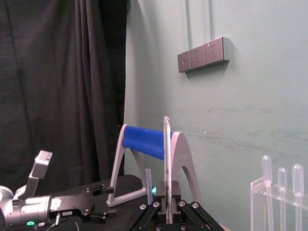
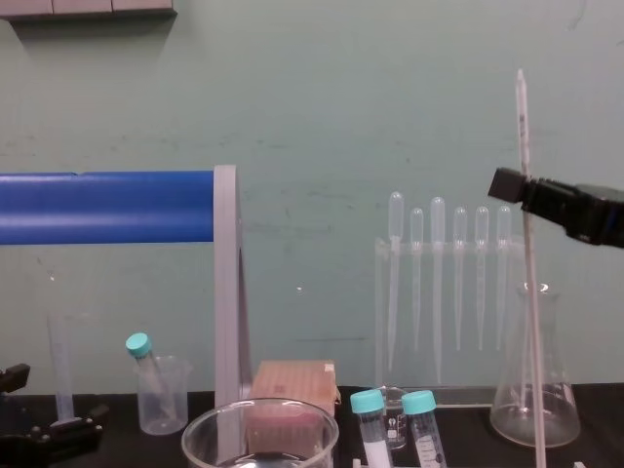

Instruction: Hold the thermometer with one hand and immerse one end into the beaker, then reinsert it into the test tube rack.

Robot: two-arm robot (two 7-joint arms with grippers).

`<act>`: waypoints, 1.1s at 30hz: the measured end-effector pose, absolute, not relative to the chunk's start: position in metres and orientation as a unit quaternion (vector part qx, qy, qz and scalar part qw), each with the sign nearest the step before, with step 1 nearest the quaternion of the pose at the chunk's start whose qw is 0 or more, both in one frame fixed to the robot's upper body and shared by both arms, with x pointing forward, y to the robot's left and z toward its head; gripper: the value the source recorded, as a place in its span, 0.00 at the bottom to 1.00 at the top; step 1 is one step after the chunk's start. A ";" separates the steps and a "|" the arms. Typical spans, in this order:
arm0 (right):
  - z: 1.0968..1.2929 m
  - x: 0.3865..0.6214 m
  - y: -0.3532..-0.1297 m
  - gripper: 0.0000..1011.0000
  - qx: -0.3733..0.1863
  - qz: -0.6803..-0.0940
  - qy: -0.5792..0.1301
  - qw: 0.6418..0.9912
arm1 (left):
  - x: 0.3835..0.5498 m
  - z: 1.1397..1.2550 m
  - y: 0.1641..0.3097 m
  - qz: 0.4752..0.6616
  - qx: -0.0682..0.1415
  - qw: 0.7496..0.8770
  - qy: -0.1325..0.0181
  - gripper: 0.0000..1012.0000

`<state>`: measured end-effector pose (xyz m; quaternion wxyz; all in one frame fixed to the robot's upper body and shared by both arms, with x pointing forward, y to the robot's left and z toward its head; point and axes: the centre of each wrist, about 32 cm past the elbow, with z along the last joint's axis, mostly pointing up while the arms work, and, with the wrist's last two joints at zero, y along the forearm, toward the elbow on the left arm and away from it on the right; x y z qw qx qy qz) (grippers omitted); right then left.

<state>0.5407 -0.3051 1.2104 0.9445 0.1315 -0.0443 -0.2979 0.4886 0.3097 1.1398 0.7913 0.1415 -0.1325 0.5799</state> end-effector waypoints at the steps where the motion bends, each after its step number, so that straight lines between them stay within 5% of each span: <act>1: 1.209 0.542 -0.305 0.06 0.131 -0.297 -0.042 0.945 | 0.489 1.140 0.310 0.580 0.141 0.791 -0.132 1.00; 33: 1.191 0.547 -0.306 0.06 0.104 -0.298 -0.002 0.949 | 0.489 1.140 0.310 0.580 0.141 0.791 -0.132 1.00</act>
